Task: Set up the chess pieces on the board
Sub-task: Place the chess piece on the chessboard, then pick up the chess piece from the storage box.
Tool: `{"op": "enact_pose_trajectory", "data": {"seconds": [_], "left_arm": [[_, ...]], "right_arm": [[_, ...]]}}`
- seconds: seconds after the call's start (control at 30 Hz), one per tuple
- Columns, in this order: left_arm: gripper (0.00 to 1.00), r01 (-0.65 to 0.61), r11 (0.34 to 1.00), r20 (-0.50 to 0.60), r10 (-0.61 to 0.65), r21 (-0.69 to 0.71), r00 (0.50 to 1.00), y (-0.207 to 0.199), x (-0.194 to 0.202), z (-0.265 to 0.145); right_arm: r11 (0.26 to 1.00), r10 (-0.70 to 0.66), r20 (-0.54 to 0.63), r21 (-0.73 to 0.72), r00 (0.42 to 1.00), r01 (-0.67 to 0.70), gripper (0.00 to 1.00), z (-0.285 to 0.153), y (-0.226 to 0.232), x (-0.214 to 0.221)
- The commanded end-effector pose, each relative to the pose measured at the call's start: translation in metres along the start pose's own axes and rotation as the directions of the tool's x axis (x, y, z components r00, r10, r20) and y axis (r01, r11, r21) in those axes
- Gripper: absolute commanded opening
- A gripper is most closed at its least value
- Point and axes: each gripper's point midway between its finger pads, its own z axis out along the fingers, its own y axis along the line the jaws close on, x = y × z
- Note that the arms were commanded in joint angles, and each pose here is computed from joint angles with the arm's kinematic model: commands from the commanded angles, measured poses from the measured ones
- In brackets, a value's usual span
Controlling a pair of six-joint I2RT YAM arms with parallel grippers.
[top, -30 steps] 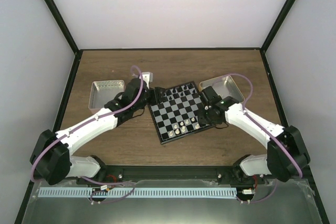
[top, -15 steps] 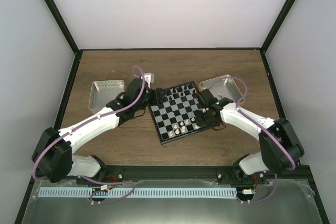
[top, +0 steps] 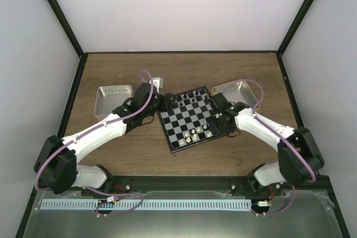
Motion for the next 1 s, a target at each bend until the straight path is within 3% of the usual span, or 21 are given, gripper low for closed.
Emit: {"op": "enact_pose_trajectory", "data": {"seconds": [0.0,0.17,0.27,0.37,0.6,0.97], "left_arm": [[0.61,0.007,1.000,0.005,-0.007,-0.016,1.000,0.005,-0.001,0.001],[0.62,0.005,1.000,0.017,-0.005,-0.012,1.000,0.004,-0.004,-0.004],[0.62,0.011,1.000,0.023,-0.011,-0.004,1.000,0.004,-0.004,-0.006],[0.62,0.013,1.000,0.023,-0.013,0.010,1.000,0.001,-0.004,-0.008],[0.63,0.005,1.000,0.018,-0.006,0.008,1.000,0.003,-0.003,-0.013],[0.64,-0.005,1.000,-0.021,0.005,0.028,1.000,0.001,0.004,-0.007]], "right_arm": [[1.000,0.029,0.159,-0.002,0.987,-0.029,0.29,-0.047,0.006,-0.037],[0.983,0.171,0.327,0.000,0.929,-0.181,0.31,-0.069,-0.027,-0.080],[0.952,0.293,0.433,-0.053,0.852,-0.300,0.37,-0.081,-0.058,-0.116],[0.939,0.330,0.492,-0.087,0.805,-0.332,0.45,-0.082,-0.075,-0.150],[0.979,0.201,0.415,-0.064,0.887,-0.192,0.49,-0.033,-0.101,-0.197],[0.986,0.148,0.283,0.039,0.948,-0.165,0.48,0.028,-0.121,-0.189]]}}
